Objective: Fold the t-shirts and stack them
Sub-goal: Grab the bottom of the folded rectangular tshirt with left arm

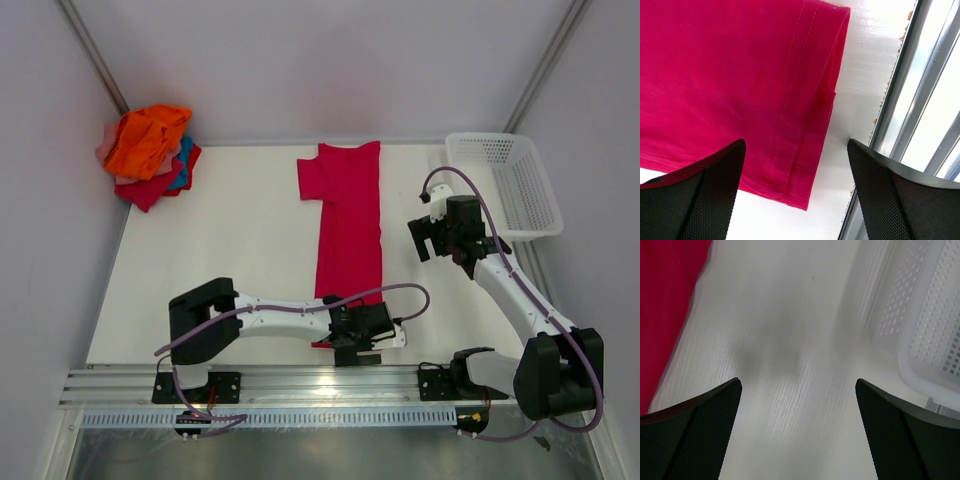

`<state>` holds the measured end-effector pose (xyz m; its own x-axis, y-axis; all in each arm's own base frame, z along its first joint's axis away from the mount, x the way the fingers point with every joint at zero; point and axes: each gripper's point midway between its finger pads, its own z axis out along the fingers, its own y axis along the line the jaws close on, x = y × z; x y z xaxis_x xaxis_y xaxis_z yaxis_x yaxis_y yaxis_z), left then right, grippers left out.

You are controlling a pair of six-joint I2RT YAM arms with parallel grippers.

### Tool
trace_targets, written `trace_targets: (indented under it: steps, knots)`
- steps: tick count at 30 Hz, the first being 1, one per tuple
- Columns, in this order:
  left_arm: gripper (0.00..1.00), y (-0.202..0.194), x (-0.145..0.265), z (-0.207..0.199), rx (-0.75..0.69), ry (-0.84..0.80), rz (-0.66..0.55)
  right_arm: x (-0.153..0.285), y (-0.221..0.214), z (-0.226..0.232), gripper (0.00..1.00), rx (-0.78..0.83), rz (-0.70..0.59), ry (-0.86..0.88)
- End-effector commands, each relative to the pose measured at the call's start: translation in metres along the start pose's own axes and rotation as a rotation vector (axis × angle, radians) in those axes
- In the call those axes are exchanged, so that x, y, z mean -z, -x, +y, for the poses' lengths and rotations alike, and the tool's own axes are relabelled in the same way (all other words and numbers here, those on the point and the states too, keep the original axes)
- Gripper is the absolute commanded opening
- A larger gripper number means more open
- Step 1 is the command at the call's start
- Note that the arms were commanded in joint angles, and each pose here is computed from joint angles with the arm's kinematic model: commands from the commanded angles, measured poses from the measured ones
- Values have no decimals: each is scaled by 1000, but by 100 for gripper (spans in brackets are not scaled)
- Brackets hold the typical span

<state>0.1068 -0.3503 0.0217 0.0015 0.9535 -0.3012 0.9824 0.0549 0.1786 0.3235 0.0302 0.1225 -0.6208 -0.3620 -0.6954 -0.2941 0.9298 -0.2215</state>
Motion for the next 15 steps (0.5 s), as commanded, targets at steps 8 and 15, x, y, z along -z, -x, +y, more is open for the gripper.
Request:
trace_targets:
  steps: [8,15]
  knots:
    - [30,3,-10,-9,-6,-27,0,4,12,-2,99,6,-45,-8]
    - [0,2,-9,-12,-11,-39,4,4,13,-1,99,6,-45,-6]
